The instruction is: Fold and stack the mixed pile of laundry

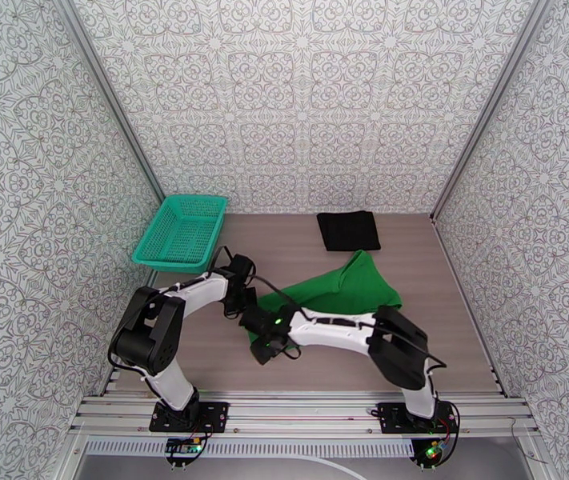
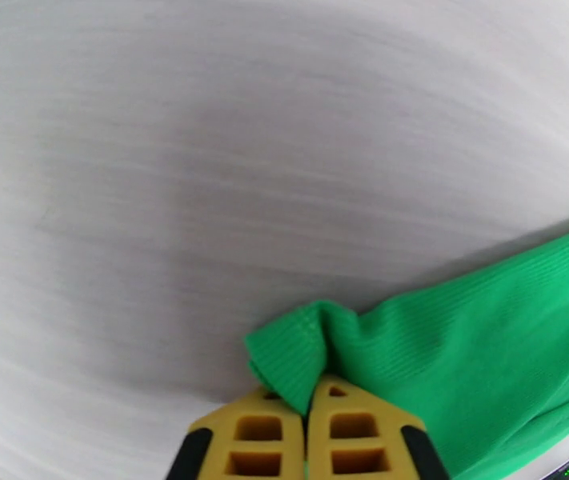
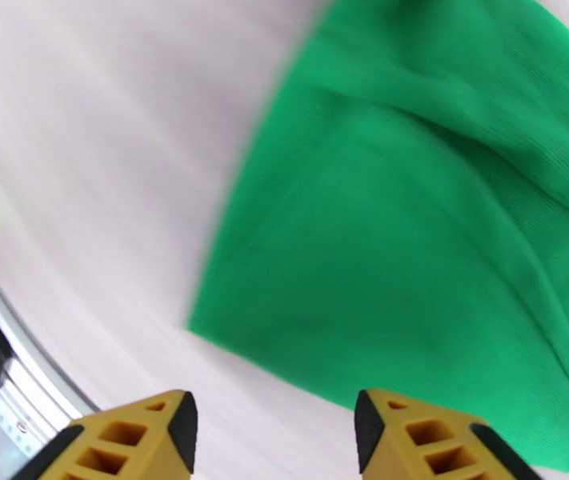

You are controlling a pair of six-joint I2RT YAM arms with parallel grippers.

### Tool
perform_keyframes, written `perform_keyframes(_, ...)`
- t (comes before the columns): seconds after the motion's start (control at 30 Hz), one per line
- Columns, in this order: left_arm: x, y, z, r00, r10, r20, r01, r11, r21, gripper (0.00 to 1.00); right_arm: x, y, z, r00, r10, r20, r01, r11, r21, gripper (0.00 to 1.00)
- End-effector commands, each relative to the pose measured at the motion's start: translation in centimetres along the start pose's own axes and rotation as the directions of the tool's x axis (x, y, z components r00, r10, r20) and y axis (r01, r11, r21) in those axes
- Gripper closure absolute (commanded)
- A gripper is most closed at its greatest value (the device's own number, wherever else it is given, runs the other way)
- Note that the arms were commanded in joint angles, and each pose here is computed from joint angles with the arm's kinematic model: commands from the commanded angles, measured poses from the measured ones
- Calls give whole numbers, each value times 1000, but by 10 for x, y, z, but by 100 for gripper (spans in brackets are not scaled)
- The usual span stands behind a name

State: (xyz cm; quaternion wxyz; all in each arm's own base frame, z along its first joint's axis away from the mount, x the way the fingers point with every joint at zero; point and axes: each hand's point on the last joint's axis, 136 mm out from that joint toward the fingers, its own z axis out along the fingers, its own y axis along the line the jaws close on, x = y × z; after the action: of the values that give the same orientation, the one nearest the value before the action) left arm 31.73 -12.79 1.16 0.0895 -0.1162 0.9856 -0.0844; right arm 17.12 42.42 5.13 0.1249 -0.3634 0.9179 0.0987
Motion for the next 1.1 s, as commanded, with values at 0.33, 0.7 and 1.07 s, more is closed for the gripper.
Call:
perform_keyframes(0.33,2,-24,34,1000,12,-5,-11,983,185,100,-4,10,33,998,-55,-44,58,994,90,47)
perform_keyframes(0.7,2,-23,34,1000,6,-7,-4,981,194,100,5,11,49,995,-27,-91,37,994,104,64)
perform_keyframes(1.07,12,-12,14,1000,-17,2,16,976,218,100,-7,13,33,999,-22,-44,27,995,101,100)
